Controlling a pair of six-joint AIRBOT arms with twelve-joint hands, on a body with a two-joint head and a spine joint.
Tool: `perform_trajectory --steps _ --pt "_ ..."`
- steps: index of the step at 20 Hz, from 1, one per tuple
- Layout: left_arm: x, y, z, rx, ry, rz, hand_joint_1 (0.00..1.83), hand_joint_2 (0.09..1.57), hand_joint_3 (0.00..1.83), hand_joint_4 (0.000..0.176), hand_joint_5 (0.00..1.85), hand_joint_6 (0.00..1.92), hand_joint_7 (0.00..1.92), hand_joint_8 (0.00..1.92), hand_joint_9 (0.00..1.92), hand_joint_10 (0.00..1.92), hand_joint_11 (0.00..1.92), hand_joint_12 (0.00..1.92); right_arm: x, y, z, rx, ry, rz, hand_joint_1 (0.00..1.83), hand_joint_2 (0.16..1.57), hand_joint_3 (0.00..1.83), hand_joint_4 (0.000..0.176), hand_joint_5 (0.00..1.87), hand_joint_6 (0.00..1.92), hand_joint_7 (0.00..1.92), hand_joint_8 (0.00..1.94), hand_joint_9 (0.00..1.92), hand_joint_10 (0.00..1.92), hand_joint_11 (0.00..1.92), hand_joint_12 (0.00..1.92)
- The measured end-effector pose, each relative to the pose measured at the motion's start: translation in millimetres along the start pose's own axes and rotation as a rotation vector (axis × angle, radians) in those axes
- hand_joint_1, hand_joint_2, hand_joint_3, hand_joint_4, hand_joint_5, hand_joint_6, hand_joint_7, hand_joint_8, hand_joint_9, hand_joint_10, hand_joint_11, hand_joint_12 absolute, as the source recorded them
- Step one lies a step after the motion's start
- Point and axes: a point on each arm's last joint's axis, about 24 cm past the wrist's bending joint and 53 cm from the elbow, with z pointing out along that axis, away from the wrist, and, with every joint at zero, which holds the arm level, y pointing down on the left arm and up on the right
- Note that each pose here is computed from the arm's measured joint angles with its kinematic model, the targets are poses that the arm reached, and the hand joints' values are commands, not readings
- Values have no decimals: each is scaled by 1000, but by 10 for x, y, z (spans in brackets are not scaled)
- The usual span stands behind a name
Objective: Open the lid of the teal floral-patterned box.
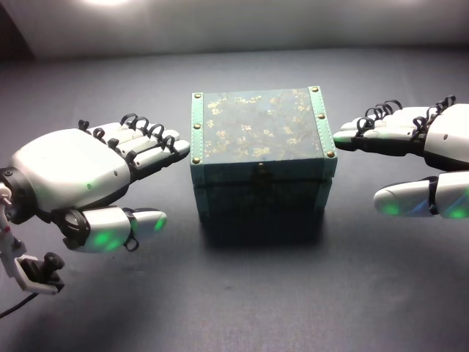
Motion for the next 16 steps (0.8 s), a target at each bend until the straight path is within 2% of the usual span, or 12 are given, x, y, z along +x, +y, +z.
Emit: perform_trajectory --steps 1,2,3,5,6,7,8,9,13,14,15,16 --pt "0 0 0 0 0 0 0 1464 0 0 0 0 0 0 1 0 48 26 0 0 0 0 0 0 0 1274 6 14 157 2 153 5 188 10 207 107" --pt "1 1 -1 0 0 0 0 1462 0 0 0 0 0 0 4 2 40 23 0 0 0 0 0 0 0 1278 6 0 160 2 154 5 169 1 176 94" --pt "-2 1 0 0 -1 -1 0 1466 1 0 0 0 0 0 12 5 33 20 0 0 0 0 0 0 0 1269 2 15 143 0 140 0 153 0 166 89" --pt "-23 -1 0 -1 -11 -11 0 1483 8 0 0 0 0 0 30 10 29 18 -2 1 0 -1 -1 1 0 1263 0 6 139 0 136 0 121 0 130 71" --pt "-64 -6 -3 2 -29 -22 46 1485 3 0 0 0 1 0 16 2 11 10 -12 9 3 -4 -7 7 0 1264 0 15 142 3 136 1 108 0 112 61" --pt "-98 -9 -4 4 -43 -31 57 1481 1 0 0 0 0 0 10 1 7 8 -23 18 7 -8 -13 13 0 1251 0 40 148 5 130 0 95 0 103 56" --pt "-135 -9 -7 5 -59 -41 42 1482 1 0 0 0 0 0 1 0 1 1 -38 36 12 -16 -22 22 0 1252 0 53 152 6 135 2 103 4 102 55" --pt "-164 -10 -9 6 -71 -49 20 1461 0 0 0 0 0 0 0 0 15 7 -53 50 14 -22 -30 28 0 1259 0 75 149 4 137 3 120 10 115 63" --pt "-278 -47 -28 24 -124 -72 41 1439 0 0 0 0 0 0 7 2 52 24 -130 61 14 -31 -61 47 0 1271 4 71 150 3 153 8 132 12 135 73" --pt "-290 -51 -29 26 -129 -73 55 1434 0 0 0 0 0 0 5 1 39 18 -137 61 18 -33 -65 51 0 1292 14 47 154 4 155 7 136 12 138 74" --pt "-303 -56 -30 28 -136 -76 99 1427 0 0 0 0 4 1 11 3 38 17 -139 71 26 -38 -70 57 0 1305 18 32 159 6 156 7 144 14 151 80" --pt "-316 -52 -32 27 -142 -81 52 1411 0 0 0 0 5 1 12 2 49 21 -149 74 33 -41 -77 65 0 1299 14 38 152 2 152 5 150 15 160 84"
